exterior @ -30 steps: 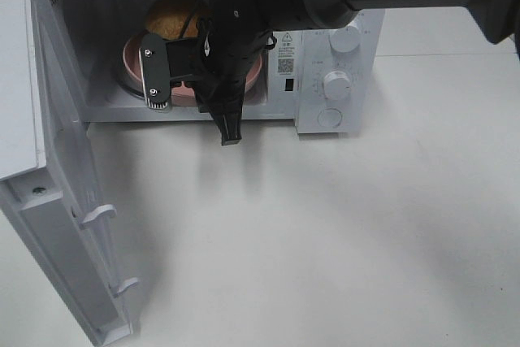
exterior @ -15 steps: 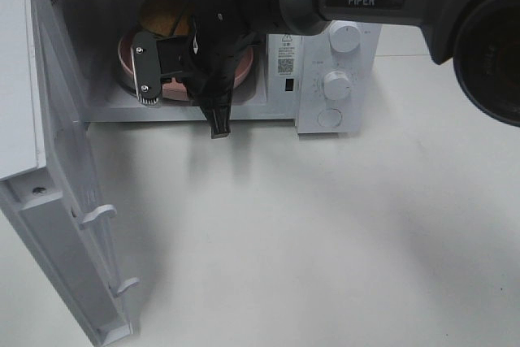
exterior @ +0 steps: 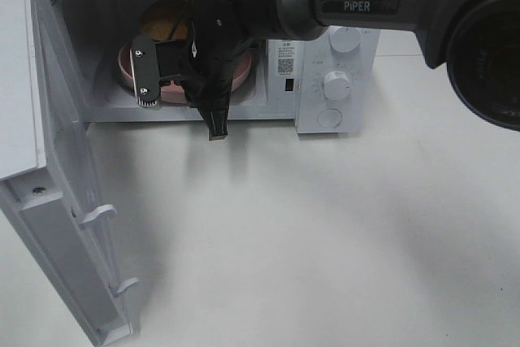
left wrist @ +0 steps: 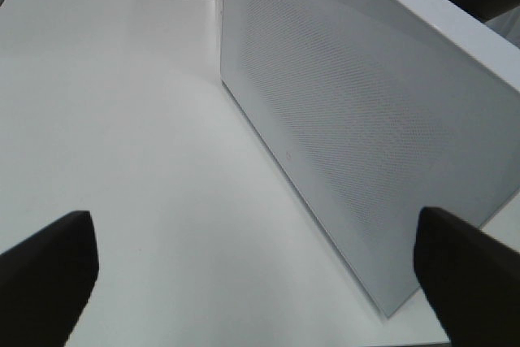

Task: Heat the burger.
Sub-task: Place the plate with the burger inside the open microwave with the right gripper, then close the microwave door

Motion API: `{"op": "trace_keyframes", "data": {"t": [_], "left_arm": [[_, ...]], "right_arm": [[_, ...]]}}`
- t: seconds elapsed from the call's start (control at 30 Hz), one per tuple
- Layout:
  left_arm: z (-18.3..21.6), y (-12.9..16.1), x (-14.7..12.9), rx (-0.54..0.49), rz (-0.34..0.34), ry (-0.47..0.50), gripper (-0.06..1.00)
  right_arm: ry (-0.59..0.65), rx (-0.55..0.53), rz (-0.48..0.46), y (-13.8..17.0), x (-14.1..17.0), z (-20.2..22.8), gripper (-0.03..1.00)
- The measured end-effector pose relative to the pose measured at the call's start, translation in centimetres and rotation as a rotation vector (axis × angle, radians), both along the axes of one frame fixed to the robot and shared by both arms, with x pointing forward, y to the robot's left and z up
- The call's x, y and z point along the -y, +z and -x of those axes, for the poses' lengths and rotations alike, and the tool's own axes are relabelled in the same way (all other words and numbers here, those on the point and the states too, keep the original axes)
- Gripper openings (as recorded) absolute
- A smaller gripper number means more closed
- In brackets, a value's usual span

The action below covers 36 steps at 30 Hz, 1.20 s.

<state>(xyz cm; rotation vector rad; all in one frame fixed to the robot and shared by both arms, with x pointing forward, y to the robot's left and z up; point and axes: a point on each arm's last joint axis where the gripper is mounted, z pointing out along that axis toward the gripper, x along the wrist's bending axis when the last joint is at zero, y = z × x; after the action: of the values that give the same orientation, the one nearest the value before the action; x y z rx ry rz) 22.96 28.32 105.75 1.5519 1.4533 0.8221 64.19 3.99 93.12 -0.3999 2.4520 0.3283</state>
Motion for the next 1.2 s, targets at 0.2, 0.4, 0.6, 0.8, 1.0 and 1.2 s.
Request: {"op": "trace_keyframes", "data": {"t": [0.2, 0.4, 0.6, 0.8, 1.0, 1.2], "left_arm": [[0.0, 0.0, 0.0, 0.000, 0.000, 0.000, 0.98], [0.0, 0.0, 0.0, 0.000, 0.000, 0.000, 0.98], [0.0, 0.0, 0.0, 0.000, 0.000, 0.000, 0.98], [0.0, 0.0, 0.0, 0.000, 0.000, 0.000, 0.98], [0.0, 0.0, 0.0, 0.000, 0.000, 0.000, 0.98], [0.0, 0.0, 0.0, 0.000, 0.000, 0.000, 0.98]], "right_arm": [[0.004, 0.036, -0.040, 0.5, -0.3, -0.3, 0.18], [-0.006, 0.025, -0.065, 0.6, -0.5, -0.2, 0.32], [-0.026, 0.004, -0.069, 0.6, -0.4, -0.2, 0.38], [-0.046, -0.050, -0.019, 0.3, 0.1, 0.2, 0.39], [-0.084, -0.072, -0.033, 1.9, 0.6, 0.7, 0.50], [-0.095, -0.079, -0.044, 2.0, 1.1, 1.4, 0.68]]}}
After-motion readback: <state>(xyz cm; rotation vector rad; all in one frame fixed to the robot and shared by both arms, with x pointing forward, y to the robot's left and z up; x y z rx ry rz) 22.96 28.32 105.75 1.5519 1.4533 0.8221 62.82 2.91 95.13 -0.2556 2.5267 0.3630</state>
